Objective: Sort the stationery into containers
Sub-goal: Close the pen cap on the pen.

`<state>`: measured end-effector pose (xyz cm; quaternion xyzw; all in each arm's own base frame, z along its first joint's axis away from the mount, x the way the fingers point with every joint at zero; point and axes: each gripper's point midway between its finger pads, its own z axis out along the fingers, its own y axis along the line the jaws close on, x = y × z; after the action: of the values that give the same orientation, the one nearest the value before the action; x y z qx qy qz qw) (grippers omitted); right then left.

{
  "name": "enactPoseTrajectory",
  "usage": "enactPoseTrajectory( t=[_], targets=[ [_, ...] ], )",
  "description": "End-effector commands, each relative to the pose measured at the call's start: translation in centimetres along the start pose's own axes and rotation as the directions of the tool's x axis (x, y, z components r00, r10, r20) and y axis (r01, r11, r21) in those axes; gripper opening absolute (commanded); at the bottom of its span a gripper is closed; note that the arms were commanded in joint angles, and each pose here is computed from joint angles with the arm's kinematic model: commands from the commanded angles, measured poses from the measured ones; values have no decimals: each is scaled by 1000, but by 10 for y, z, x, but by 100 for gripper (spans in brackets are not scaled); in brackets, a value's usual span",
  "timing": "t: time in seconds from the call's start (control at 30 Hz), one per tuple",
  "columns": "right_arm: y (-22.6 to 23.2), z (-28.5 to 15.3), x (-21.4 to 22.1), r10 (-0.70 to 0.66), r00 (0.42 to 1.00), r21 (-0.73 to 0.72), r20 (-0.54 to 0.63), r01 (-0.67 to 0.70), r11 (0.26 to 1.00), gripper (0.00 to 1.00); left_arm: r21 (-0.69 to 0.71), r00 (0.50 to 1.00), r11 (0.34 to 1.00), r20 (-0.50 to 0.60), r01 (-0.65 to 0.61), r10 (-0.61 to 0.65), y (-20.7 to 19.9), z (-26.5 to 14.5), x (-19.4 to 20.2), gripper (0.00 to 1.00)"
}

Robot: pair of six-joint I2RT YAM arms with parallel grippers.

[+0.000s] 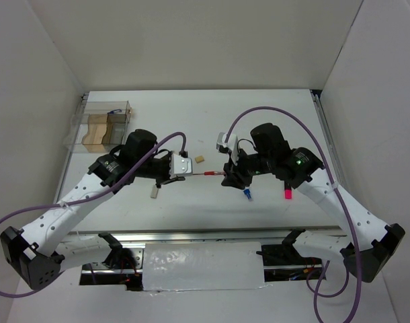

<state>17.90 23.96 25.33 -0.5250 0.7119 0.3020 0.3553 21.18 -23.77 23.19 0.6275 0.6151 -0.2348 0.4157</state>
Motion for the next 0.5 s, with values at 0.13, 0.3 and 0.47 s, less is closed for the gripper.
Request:
enactPoseTrajectory(
  t=[0.13, 0.3, 0.47],
  targets=[
    [6, -2, -15, -22, 999, -34, 47, 23, 999, 43, -1, 998, 998, -1, -55, 55, 1, -4, 1, 0],
    [6, 5, -18, -21, 999, -54, 48, 23, 998, 43, 23, 998, 998, 3, -60, 60, -3, -3, 0, 0],
    [7, 10, -25, -30, 998, -69, 57, 34, 997, 43, 44, 997, 996, 2, -74, 74, -9, 0, 0, 0]
  ],
)
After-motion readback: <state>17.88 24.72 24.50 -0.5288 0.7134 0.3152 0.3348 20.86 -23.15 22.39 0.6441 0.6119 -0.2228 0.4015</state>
